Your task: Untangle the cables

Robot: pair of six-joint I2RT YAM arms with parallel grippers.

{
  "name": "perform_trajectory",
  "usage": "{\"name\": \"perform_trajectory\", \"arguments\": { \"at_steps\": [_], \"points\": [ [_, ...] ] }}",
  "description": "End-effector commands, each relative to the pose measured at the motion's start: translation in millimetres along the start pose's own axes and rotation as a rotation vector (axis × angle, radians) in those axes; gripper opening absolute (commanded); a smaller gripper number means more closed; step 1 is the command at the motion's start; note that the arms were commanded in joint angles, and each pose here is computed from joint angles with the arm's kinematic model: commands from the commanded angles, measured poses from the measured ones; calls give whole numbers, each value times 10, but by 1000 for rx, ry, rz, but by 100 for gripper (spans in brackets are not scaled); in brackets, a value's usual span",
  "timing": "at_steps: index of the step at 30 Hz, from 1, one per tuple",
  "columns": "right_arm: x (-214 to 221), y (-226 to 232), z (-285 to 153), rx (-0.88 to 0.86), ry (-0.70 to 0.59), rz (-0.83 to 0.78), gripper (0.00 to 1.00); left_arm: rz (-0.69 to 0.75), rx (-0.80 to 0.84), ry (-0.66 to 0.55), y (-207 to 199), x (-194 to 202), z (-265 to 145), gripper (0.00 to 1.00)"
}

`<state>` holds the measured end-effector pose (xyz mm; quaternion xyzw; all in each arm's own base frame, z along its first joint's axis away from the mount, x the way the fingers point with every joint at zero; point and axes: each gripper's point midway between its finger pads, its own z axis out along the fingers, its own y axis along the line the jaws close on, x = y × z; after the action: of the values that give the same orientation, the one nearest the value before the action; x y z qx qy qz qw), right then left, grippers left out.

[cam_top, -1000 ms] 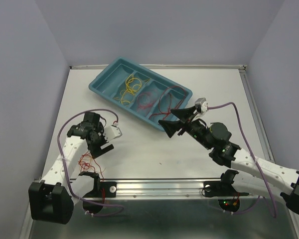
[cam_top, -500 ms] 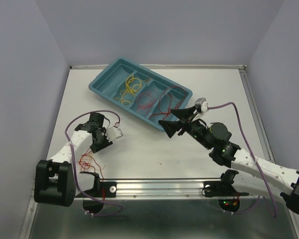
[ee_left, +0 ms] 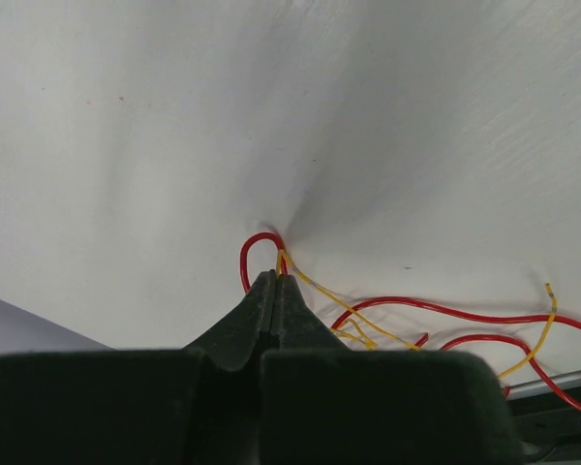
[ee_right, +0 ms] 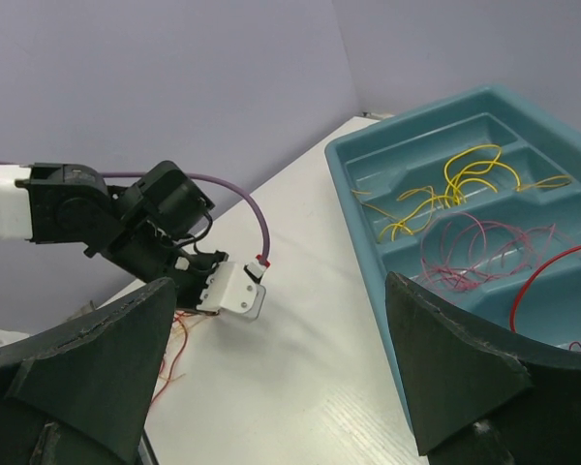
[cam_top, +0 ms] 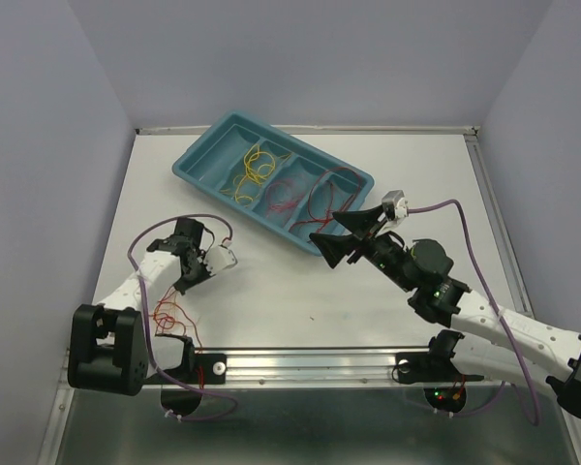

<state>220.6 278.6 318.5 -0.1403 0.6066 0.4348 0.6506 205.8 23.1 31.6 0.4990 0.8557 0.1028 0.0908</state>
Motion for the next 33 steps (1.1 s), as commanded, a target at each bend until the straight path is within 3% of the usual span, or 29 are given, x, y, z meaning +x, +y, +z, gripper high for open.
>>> {"name": "perform_trajectory", "arguments": {
  "at_steps": [1, 5, 10, 17, 26, 33],
  "points": [
    [-34, 15, -13, -13, -29, 4, 93, -6, 17, -120, 106, -290, -223, 0],
    [15, -21, 14, 3, -17, 0, 93, 35, 46, -306, 181, -940, -533, 0],
    [-57, -33, -34, 11, -42, -7, 93, 70, 8, -416, 85, -1640, -758, 0],
    [-167, -140, -131, 68, -92, -10, 93, -49, -5, -686, 331, -2533, -1550, 0],
    [-166, -252, -148, 126, -110, 2, 93, -89, -34, -853, 509, -2600, -2625, 0],
    [209, -138, 94, 38, 12, -30, 96, -126, -42, -1094, 463, -2568, -3510, 0]
  ]
}}
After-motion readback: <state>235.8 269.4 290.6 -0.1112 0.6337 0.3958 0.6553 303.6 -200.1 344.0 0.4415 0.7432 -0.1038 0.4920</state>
